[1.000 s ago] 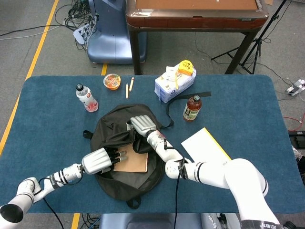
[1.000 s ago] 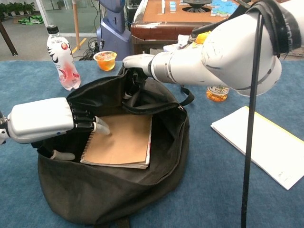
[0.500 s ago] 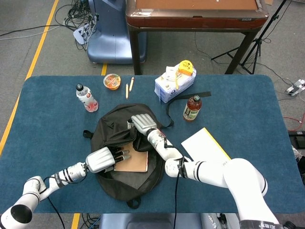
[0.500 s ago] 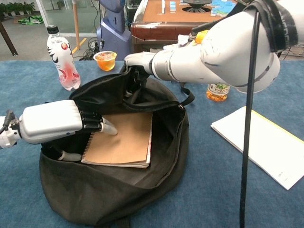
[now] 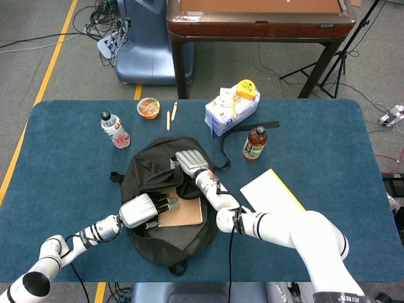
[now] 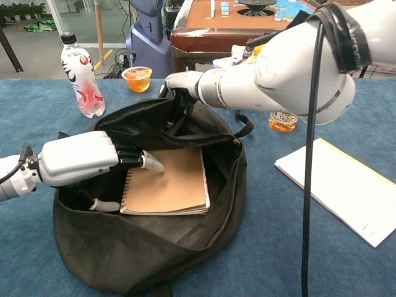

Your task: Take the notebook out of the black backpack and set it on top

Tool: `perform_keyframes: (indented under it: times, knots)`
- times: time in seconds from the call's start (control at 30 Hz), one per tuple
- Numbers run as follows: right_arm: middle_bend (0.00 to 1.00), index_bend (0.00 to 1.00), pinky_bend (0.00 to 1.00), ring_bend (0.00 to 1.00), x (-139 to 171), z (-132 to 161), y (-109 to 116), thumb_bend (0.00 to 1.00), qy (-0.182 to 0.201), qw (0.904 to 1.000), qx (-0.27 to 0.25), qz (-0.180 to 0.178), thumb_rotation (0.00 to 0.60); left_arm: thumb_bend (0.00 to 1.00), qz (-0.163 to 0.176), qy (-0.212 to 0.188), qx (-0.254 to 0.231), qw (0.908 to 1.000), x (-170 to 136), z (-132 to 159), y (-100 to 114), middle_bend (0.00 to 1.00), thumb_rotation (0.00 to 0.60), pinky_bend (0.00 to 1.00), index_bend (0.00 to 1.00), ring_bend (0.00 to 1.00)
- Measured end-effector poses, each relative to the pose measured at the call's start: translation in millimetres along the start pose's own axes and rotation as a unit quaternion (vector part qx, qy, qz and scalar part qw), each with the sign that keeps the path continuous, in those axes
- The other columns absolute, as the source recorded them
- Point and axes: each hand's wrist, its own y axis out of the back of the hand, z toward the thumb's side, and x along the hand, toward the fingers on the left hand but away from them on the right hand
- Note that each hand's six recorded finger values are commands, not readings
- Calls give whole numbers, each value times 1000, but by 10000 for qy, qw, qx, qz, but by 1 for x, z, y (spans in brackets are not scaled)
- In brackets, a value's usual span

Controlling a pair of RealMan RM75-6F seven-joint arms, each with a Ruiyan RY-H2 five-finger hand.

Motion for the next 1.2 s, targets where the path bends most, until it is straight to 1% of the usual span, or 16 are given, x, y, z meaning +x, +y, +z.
perform_keyframes:
  times: [0.1,0.2,0.33,0.43,0.5,0.7,0.87,1.0,1.1,1.2]
  knots:
    - [563,742,487,483,0,0,-2,993,10,10000,-2,18,600,214,4,47,-104,9999,2,0,-1,207,600,347,168,239]
    - [563,742,487,483,1,-1,-3,993,19,10000,7,30,600,209,-11,49,-88,9999,3,1,-3,206,600,347,167,238]
    - [563,742,487,483,2,-2,-3,994,23,10000,5,32,600,149,6,24,-4,10000,5,2,-3,205,600,347,155,238]
    - [563,742,487,483,2,-3,-3,994,16,10000,-8,31,600,130,49,-17,61,10000,6,4,-2,204,600,347,155,238]
    - [563,742,487,483,2,-3,-3,994,7,10000,-13,28,600,130,105,-51,34,9999,8,6,-1,204,600,347,162,238]
    - [563,742,487,483,2,-6,-2,995,-23,10000,-46,6,600,129,139,-101,-66,9998,13,11,-2,204,600,347,232,239]
    - [563,742,487,483,2,-6,-1,997,-33,10000,-60,-4,600,131,82,-128,-94,9998,19,15,-6,204,600,347,236,238]
    - [563,742,487,483,1,-7,-2,998,-51,10000,-73,-2,600,132,97,-68,-120,9999,22,14,-7,204,600,347,238,239]
    - [563,742,487,483,1,-9,-2,998,-65,9999,-88,-6,600,162,100,14,-162,9998,23,12,-7,204,600,347,265,239]
    - [563,742,487,483,1,-10,0,997,-77,9999,-104,-22,600,236,141,65,-228,9996,24,11,-6,204,600,347,324,239]
